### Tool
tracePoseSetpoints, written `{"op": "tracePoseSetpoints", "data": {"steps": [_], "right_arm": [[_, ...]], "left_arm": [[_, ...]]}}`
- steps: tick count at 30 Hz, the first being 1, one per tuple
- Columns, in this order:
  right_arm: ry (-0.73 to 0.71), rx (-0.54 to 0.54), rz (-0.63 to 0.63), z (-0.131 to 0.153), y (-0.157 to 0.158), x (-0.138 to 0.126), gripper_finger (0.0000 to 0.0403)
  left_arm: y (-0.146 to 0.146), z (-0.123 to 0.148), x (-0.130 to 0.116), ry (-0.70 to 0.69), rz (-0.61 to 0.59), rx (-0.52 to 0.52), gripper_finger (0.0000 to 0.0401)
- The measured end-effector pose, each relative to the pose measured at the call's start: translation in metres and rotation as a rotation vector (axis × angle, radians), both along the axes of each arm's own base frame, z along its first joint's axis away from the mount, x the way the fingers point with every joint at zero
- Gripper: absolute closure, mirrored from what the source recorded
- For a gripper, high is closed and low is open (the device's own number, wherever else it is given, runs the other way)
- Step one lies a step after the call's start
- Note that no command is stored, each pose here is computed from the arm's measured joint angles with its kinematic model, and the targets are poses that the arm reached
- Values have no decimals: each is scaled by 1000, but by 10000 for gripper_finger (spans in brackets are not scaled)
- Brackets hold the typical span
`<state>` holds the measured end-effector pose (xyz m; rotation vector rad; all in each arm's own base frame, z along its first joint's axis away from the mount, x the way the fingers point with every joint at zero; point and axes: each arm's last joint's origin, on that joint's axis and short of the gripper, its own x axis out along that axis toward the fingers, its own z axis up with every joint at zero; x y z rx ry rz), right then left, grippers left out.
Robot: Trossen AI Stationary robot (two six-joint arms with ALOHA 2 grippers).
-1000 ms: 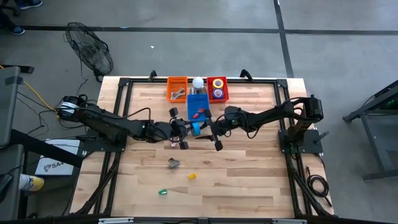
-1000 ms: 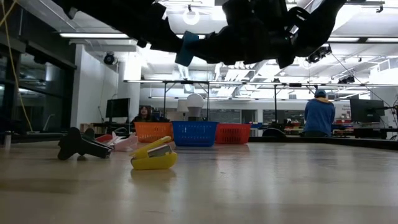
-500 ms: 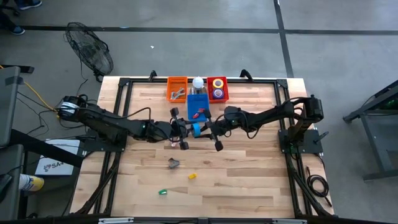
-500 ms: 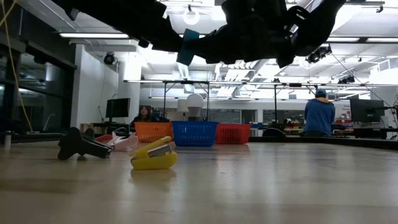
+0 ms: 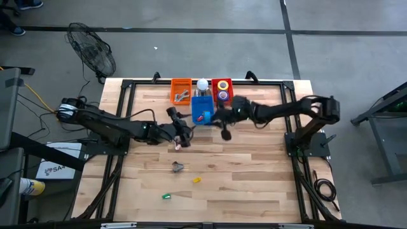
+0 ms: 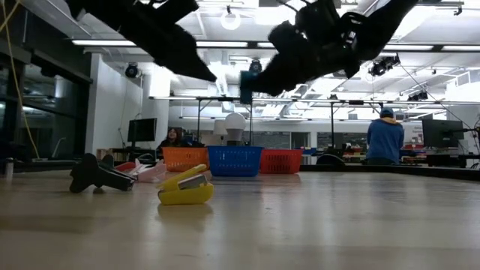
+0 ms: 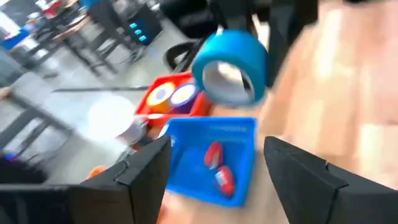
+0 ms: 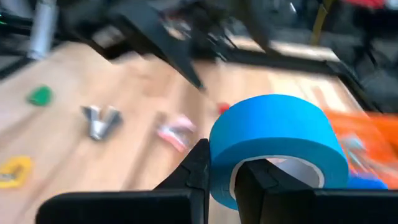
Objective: Pick and place Stapler, Stapler remover, tape
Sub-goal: Put the light blue tape into the red basket
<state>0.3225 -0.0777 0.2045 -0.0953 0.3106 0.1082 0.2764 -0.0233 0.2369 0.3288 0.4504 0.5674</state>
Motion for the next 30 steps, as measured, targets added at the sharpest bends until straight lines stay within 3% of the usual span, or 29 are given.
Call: {"op": "tracePoseSetpoints", "data": {"steps": [6,10,16,21,30], "right_arm": [[96,69,-166,2,-63,-36,370],[60,159,-142,3,-97,-58,370],[-10,191,-156,1,-133,-80,370],[-26,251,-135,-13,-149,-79,370],[77,322,-123,-9,-186,-44,370]], "left_arm": [[4,5,-16,72,56,21,147],[5,8,-25,95,70,20,147],[6,14,-32,66,84,-19,146],[7,15,-37,88,75,-21,146],[10,15,-57,133,141,-86,146]]}}
